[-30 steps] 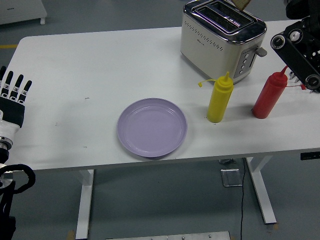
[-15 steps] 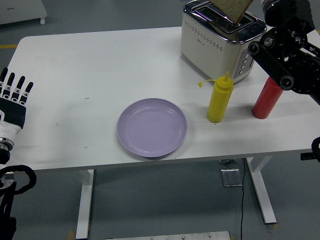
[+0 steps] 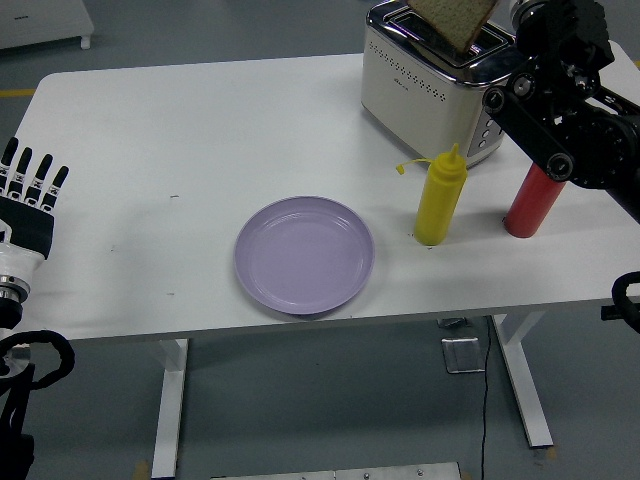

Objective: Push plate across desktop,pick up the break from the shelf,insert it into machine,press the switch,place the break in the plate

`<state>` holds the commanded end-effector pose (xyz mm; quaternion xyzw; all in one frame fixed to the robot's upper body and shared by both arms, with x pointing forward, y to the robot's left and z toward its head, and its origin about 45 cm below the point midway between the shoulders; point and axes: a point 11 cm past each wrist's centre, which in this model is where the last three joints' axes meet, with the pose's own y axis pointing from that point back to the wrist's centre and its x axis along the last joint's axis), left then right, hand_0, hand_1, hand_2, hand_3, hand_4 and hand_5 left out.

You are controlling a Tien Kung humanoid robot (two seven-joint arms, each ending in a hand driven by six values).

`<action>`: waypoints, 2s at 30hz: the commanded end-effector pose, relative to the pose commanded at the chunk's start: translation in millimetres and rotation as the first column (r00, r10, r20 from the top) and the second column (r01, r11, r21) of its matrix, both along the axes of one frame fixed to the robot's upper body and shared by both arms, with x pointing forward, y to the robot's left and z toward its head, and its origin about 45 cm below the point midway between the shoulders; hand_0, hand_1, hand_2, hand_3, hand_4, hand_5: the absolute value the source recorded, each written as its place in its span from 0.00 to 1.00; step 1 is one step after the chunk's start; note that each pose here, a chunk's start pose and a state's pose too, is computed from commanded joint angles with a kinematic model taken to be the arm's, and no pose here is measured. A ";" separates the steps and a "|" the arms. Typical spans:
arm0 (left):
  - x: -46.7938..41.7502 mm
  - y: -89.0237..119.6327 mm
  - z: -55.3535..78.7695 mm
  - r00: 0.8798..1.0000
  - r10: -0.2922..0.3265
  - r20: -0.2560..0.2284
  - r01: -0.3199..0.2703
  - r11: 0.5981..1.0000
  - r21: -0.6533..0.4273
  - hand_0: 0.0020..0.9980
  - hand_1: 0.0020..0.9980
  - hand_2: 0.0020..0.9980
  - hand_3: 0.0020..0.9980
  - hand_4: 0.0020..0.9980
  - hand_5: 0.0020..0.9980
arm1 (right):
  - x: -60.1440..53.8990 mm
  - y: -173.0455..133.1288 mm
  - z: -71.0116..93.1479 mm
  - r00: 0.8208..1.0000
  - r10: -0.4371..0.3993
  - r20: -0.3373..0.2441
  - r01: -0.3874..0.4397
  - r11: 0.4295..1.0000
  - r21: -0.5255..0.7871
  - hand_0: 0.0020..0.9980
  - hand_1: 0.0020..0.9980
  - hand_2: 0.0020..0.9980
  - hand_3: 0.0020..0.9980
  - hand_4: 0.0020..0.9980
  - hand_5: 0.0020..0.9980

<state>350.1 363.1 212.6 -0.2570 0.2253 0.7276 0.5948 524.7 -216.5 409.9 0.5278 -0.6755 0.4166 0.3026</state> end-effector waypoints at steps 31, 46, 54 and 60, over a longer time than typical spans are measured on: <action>-1.1 0.2 -5.1 1.000 0.004 -0.012 -0.004 1.000 -0.005 0.86 0.90 0.98 0.87 0.65 1.00 | 4.4 8.0 -20.6 0.994 0.078 -0.078 -0.085 0.992 -0.093 0.93 0.91 1.00 1.00 0.84 0.30; -4.1 3.9 -7.1 1.000 0.014 -0.019 -0.014 1.000 -0.002 0.86 0.90 0.98 0.87 0.65 1.00 | -9.9 -34.6 -3.7 0.995 0.078 0.064 -0.080 0.996 0.031 0.91 0.88 0.97 0.99 0.75 0.42; -4.2 7.2 -4.9 1.000 0.021 -0.014 -0.021 1.000 0.002 0.86 0.90 0.98 0.87 0.65 1.00 | -27.6 -72.8 4.6 0.987 0.139 0.082 -0.144 0.988 0.055 0.71 0.70 0.71 0.71 0.45 0.34; -3.5 7.7 -3.1 1.000 0.022 -0.009 -0.022 1.000 0.003 0.86 0.90 0.98 0.87 0.65 1.00 | -42.3 -101.5 8.4 0.982 0.183 0.052 -0.182 0.983 -0.035 0.64 0.63 0.63 0.59 0.35 0.32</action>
